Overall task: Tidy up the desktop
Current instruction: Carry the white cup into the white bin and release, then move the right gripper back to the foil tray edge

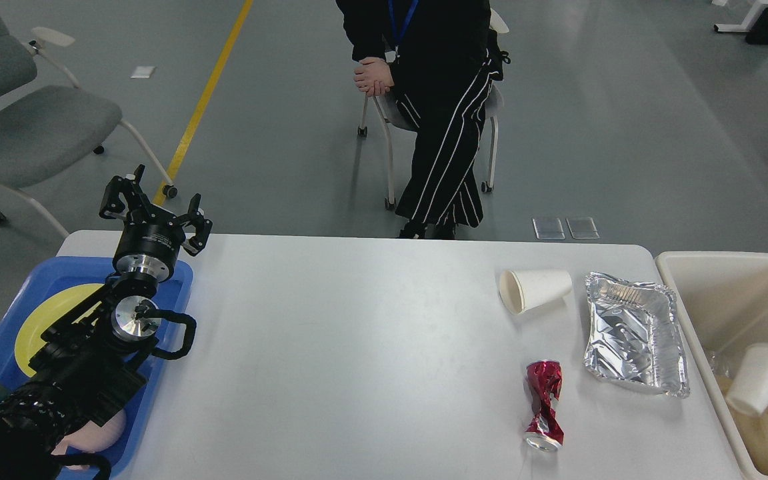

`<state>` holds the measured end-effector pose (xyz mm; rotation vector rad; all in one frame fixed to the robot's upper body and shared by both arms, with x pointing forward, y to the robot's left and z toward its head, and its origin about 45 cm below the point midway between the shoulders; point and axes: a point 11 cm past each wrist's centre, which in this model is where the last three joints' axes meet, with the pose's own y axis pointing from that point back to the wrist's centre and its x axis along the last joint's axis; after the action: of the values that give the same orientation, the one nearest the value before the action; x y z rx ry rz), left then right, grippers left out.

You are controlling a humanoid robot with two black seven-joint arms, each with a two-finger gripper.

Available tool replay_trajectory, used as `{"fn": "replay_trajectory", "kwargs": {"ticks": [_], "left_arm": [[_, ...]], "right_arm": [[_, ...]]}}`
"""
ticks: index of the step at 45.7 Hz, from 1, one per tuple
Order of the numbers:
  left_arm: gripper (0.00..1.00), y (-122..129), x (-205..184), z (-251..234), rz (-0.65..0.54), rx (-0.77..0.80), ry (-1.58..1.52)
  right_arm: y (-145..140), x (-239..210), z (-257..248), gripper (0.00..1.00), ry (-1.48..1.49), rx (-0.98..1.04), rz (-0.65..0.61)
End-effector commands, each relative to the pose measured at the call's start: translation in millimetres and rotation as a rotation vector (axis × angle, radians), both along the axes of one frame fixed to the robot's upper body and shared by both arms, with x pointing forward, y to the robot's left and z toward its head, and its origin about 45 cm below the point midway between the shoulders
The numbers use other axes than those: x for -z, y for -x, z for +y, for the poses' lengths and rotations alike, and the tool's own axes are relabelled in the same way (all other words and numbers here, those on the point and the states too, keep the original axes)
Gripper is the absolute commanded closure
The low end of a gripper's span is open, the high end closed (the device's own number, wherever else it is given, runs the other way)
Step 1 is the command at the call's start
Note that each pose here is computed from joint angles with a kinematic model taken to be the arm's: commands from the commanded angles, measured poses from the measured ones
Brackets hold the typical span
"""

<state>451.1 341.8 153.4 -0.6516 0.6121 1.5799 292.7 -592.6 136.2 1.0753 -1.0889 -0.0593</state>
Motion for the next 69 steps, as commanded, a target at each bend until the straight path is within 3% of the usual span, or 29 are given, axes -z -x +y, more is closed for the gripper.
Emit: {"fn": "replay_trajectory", "kwargs": {"ticks": [1, 7, 14, 21, 25, 42, 49, 58, 65, 69], "left_arm": [[0.04, 0, 0, -1, 0.0, 0.001, 0.001], [0.04, 0, 0, 0, 0.0, 0.0, 0.0], [0.04, 0, 0, 0, 0.001, -0.001, -0.001], [0.04, 0, 0, 0, 0.0, 0.0, 0.0], [0.04, 0, 0, 0, 0.0, 0.0, 0.0], [0.04, 0, 0, -1, 0.0, 0.001, 0.001], [0.04, 0, 0, 0, 0.0, 0.0, 0.0], [0.04, 0, 0, 0, 0.0, 0.0, 0.0], [0.04, 0, 0, -1, 0.0, 0.001, 0.001], [0.04, 0, 0, 0, 0.0, 0.0, 0.0]], "right_arm": [[-1, 2, 3, 0.0, -0.006, -0.006, 0.005], [-15, 5, 20, 0.0, -0.03, -0.039, -0.004], [-62, -8, 62, 0.0, -0.076, -0.13, -0.04], [-115, -52, 110, 0.0, -0.079, -0.285, -0.016], [-132, -78, 135, 0.0, -0.085, -0.356, 0.02], [-125, -151, 247, 0.0, -0.396, -0.545, 0.343], [-121, -209, 279, 0.0, -0.469, -0.63, 0.459], [-132, -279, 295, 0.0, -0.406, -0.693, 0.352], [-131, -273, 282, 0.0, -0.39, -0.663, 0.366], [-120, -220, 255, 0.0, -0.428, -0.583, 0.466]]}}
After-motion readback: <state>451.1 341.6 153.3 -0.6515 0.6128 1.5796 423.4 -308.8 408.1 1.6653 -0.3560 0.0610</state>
